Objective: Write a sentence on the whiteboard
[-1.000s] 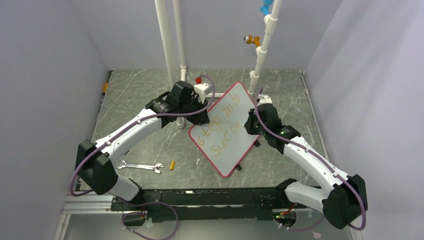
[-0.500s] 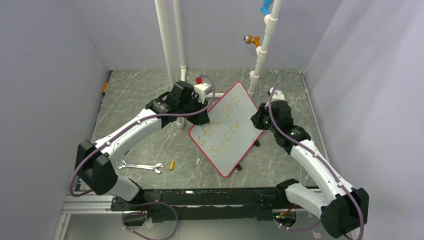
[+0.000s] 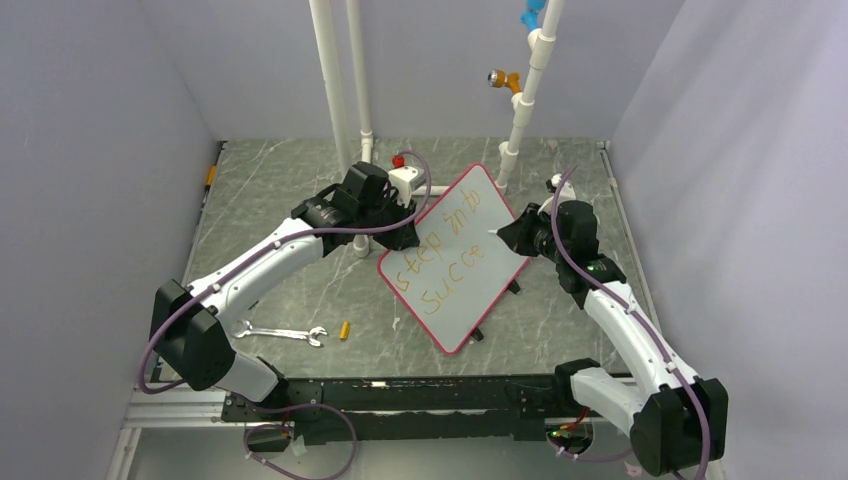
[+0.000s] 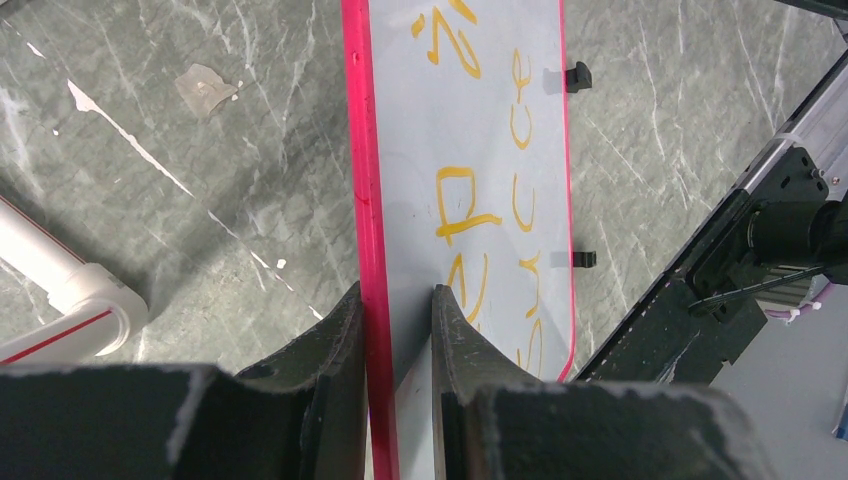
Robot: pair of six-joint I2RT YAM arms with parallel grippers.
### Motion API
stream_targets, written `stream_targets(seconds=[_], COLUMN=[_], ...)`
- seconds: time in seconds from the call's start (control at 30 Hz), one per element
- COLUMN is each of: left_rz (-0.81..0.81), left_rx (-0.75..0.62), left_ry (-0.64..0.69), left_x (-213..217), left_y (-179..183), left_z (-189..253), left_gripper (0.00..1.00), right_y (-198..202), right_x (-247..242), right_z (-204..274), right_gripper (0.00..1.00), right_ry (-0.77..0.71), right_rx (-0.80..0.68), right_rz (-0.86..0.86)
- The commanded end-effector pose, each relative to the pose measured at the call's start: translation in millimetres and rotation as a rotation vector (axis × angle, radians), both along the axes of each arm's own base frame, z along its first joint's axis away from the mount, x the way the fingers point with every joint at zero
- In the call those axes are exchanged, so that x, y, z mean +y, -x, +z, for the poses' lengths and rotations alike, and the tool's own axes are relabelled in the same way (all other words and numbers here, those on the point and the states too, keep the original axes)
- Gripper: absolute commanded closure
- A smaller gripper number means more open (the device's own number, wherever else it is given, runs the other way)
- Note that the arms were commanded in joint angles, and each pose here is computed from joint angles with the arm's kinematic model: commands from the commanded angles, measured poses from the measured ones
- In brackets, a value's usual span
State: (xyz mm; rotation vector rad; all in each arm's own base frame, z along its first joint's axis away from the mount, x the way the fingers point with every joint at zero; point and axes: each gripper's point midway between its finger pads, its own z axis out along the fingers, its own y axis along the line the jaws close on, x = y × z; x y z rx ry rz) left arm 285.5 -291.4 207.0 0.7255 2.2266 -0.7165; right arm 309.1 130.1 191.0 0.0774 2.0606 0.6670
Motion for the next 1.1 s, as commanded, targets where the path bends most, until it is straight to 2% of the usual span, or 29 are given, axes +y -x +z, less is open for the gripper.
stream_targets(seconds=[0.0, 0.57, 1.07], left_rz=[0.005, 0.0, -0.003], left_rx=[-0.111, -0.11, -0.111], left_ry=[-0.141, -0.136, -0.135], left_x=[23, 22, 22], left_y=[-10, -9, -8], left_z=[-6, -5, -5], left_gripper=[1.0, 1.0, 1.0], right_y=[-6, -23, -13], right_x=[7, 4, 15], right_z=[17, -3, -22], right_gripper=[1.0, 1.0, 1.0], right_ry=[-0.061, -0.068, -0.075], right_rx=[-0.062, 0.004, 0.061], right_rz=[0.036, 0.019, 0.102])
